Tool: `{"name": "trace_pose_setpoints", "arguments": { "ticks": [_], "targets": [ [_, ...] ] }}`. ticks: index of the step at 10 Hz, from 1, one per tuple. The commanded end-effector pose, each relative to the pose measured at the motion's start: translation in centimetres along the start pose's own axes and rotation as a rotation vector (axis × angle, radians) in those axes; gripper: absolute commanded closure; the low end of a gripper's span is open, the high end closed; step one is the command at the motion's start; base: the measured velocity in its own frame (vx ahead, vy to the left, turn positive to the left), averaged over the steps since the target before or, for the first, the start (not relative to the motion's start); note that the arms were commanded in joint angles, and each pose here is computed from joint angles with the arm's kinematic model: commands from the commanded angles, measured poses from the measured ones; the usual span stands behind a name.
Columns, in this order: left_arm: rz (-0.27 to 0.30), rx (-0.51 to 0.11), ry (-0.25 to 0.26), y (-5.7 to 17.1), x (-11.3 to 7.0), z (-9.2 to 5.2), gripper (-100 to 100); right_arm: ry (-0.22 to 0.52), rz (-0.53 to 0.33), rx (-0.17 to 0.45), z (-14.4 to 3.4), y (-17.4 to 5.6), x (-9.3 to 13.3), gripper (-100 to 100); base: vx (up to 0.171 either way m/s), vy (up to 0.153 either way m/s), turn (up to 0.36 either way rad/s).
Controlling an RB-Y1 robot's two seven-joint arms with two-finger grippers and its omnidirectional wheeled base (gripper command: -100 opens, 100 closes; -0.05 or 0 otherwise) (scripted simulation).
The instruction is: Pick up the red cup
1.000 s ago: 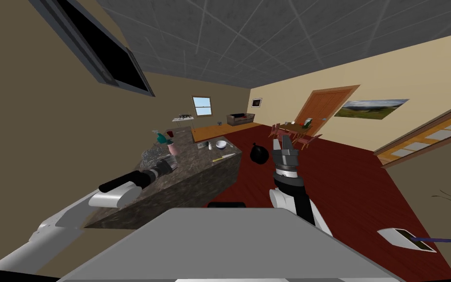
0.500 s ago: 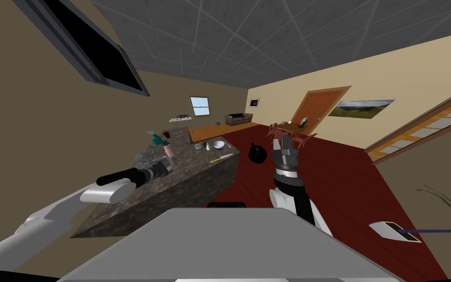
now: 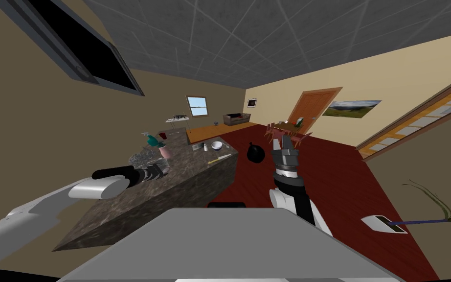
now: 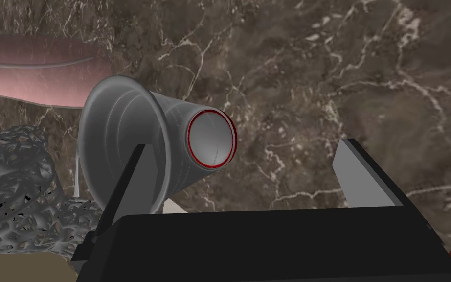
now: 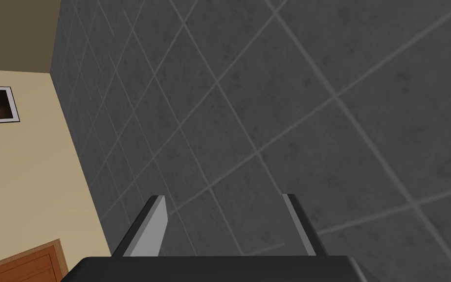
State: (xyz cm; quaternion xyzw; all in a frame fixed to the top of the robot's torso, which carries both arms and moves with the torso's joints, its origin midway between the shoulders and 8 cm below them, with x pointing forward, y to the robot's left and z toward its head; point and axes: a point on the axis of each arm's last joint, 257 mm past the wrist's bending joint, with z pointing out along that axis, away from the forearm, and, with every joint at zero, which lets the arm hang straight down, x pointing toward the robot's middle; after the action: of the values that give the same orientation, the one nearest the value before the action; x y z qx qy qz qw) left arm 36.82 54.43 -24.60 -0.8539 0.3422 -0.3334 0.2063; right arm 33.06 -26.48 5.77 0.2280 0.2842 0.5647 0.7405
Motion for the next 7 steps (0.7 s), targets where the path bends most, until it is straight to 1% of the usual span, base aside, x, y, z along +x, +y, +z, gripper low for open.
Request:
{"name": "trace_pose_setpoints", "arguments": {
  "ticks": [1,2,3,5,6,7],
  "targets": [
    [-0.020,-0.018,-0.032,-0.3,-0.8,-0.2,-100,0.000,0.000,0.000,0.0,0.0,0.0,0,0.015,-0.010,-0.042],
    [-0.059,-0.038,-0.079,-1.0,-1.9,-0.6,-100,0.000,0.000,0.000,0.0,0.0,0.0,0,0.018,-0.014,-0.079],
    [-0.059,-0.041,-0.084,-0.9,-2.0,-0.6,-100,0.000,0.000,0.000,0.0,0.0,0.0,0,0.018,-0.011,-0.039],
    [-0.137,-0.065,-0.165,-2.2,-3.9,-1.5,-100,0.000,0.000,0.000,0.0,0.0,0.0,0,0.032,-0.016,-0.099],
    [-0.133,-0.078,-0.183,-2.0,-4.2,-1.6,-100,0.000,0.000,0.000,0.0,0.0,0.0,0,0.030,-0.009,-0.039],
    [-0.168,-0.087,-0.224,-2.6,-5.0,-2.2,-100,0.000,0.000,0.000,0.0,0.0,0.0,0,0.032,-0.011,-0.061]
  ]
}}
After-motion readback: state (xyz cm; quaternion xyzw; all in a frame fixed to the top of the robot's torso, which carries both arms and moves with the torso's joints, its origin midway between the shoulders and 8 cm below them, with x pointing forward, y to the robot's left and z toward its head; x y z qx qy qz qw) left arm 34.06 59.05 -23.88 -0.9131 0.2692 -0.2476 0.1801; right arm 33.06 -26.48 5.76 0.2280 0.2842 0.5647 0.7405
